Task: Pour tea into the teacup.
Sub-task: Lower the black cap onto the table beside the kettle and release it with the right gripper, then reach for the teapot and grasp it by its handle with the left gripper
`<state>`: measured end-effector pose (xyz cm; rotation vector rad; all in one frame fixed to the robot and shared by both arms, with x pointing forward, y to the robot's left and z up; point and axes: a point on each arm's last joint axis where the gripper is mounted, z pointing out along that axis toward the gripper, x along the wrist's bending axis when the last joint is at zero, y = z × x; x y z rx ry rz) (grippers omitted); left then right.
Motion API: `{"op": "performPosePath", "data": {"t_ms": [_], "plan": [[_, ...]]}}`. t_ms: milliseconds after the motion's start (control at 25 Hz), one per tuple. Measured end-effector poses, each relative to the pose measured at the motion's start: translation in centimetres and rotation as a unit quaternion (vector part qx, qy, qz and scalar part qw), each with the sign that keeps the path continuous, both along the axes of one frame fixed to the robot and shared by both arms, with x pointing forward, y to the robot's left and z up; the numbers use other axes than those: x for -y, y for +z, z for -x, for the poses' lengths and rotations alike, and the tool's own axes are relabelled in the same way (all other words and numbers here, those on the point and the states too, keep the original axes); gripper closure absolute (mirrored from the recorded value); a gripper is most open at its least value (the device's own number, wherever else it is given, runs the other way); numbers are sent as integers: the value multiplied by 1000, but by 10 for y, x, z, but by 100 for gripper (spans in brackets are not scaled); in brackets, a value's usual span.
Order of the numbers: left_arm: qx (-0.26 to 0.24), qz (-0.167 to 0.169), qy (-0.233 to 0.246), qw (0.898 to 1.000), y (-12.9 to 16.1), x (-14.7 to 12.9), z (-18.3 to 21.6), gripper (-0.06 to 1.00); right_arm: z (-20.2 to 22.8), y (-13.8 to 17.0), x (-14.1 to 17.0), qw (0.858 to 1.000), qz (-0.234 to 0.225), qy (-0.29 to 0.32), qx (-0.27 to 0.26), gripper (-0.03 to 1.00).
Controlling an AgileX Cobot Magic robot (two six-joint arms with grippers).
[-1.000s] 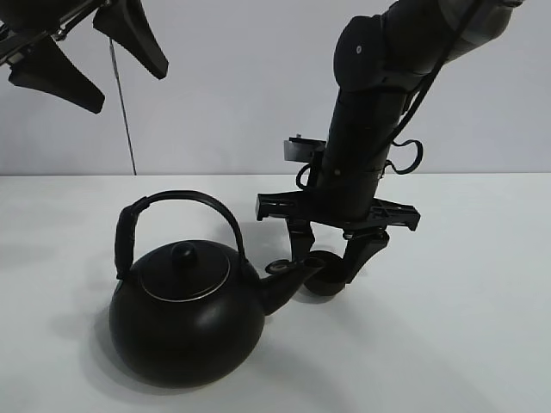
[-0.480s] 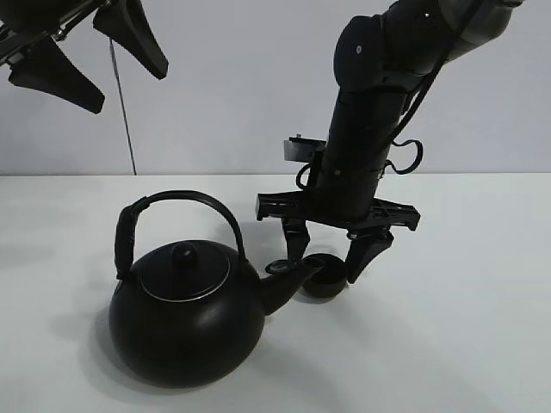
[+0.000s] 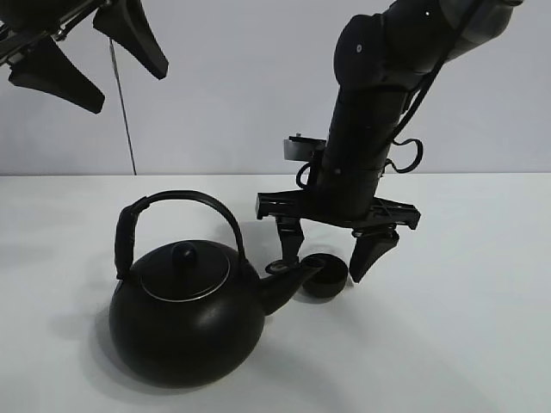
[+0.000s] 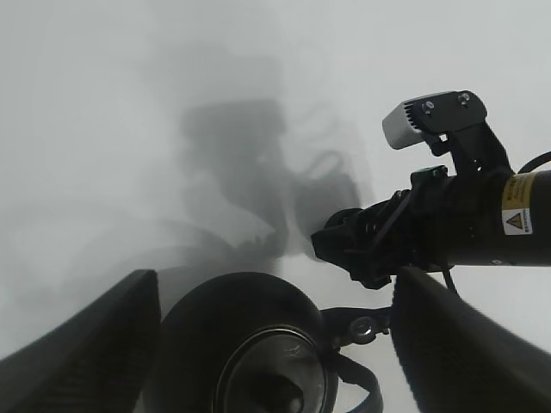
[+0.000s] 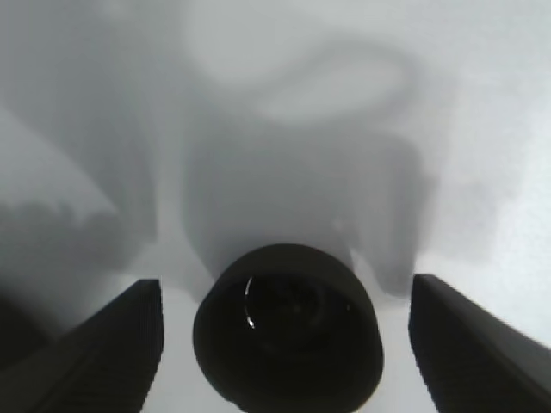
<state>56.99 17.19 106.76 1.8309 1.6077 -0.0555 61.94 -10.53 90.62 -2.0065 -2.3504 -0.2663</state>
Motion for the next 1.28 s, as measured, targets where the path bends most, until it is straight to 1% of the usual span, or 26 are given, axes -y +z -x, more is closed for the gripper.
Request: {"op": "performPosePath", "data": {"t_ms": [440,560,720,840,1040,1160,1280], "plan": [[0,0,0,1000,0,0,0,41,-13,40,-7,999,-17,5,31,41],[0,0,0,1000,0,0,0,41,-17,52,-7,999,-9,13,35,41],[0,0,0,1000,0,0,0,41,-17,70,-2,998,17,26,47,41],[0,0,0,1000,0,0,0,41,-13,94,5,996,33,34,71,41],[0,0,0,1000,0,0,0,41,1,145,16,992,31,34,121,41],[0,0,0,1000,0,0,0,41,7,162,26,991,28,24,125,41],[0,0,0,1000,0,0,0,41,9,173,41,991,30,7,127,41]]}}
